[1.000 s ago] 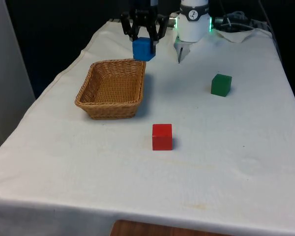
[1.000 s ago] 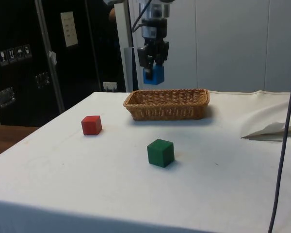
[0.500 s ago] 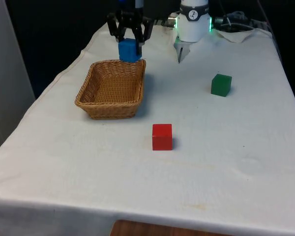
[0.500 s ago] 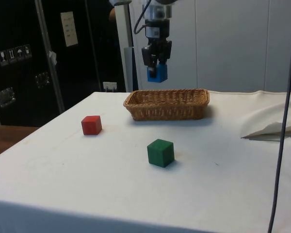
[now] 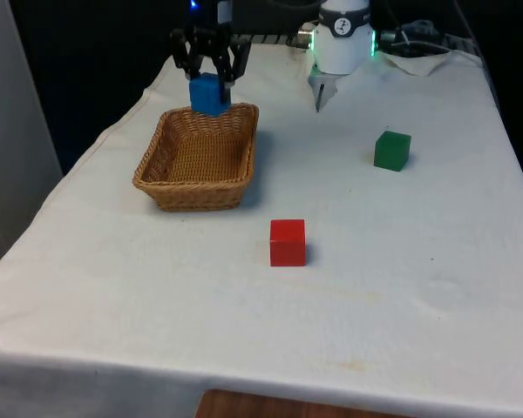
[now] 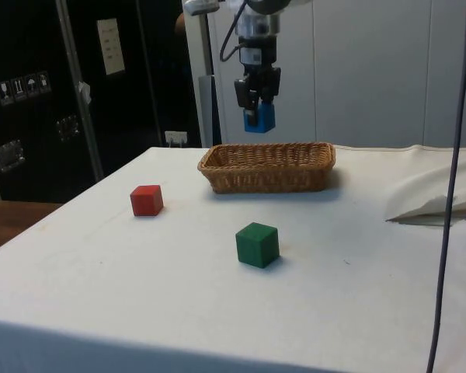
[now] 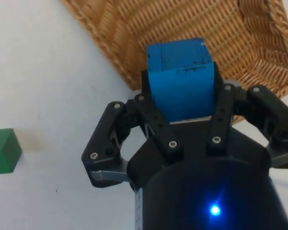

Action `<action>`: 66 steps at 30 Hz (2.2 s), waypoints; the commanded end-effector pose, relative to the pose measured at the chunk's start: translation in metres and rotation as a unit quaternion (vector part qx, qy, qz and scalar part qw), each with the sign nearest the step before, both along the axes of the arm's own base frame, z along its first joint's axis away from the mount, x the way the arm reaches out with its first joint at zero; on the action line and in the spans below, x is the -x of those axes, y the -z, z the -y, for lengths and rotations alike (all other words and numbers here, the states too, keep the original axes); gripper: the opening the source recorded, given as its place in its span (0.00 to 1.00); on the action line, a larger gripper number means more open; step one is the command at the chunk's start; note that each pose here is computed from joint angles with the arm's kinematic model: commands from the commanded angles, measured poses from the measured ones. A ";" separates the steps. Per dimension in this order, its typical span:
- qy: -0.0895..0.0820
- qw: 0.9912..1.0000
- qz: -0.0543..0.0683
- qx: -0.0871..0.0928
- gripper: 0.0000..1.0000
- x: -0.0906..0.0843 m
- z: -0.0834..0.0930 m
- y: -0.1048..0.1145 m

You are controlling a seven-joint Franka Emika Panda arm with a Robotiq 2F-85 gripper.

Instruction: Pick up the blue cube and place it into the basket.

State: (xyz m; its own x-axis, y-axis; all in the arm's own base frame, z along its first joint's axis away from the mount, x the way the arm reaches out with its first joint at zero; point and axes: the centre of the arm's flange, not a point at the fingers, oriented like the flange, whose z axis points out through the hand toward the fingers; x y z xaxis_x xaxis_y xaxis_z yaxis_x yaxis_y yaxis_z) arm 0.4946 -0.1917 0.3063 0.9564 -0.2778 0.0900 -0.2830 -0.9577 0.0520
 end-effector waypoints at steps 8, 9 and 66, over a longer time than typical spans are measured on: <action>0.002 1.000 -0.009 0.004 0.00 0.000 0.012 0.010; 0.001 1.000 -0.008 -0.001 0.00 0.000 0.016 0.015; 0.003 0.999 0.031 0.022 0.00 0.007 0.021 0.090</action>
State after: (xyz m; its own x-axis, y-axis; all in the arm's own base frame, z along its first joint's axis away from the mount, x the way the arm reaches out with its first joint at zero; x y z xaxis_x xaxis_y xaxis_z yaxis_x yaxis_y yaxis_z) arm 0.4874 -0.2169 0.2139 0.9484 -0.2810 0.1470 -0.2961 -0.9507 0.0927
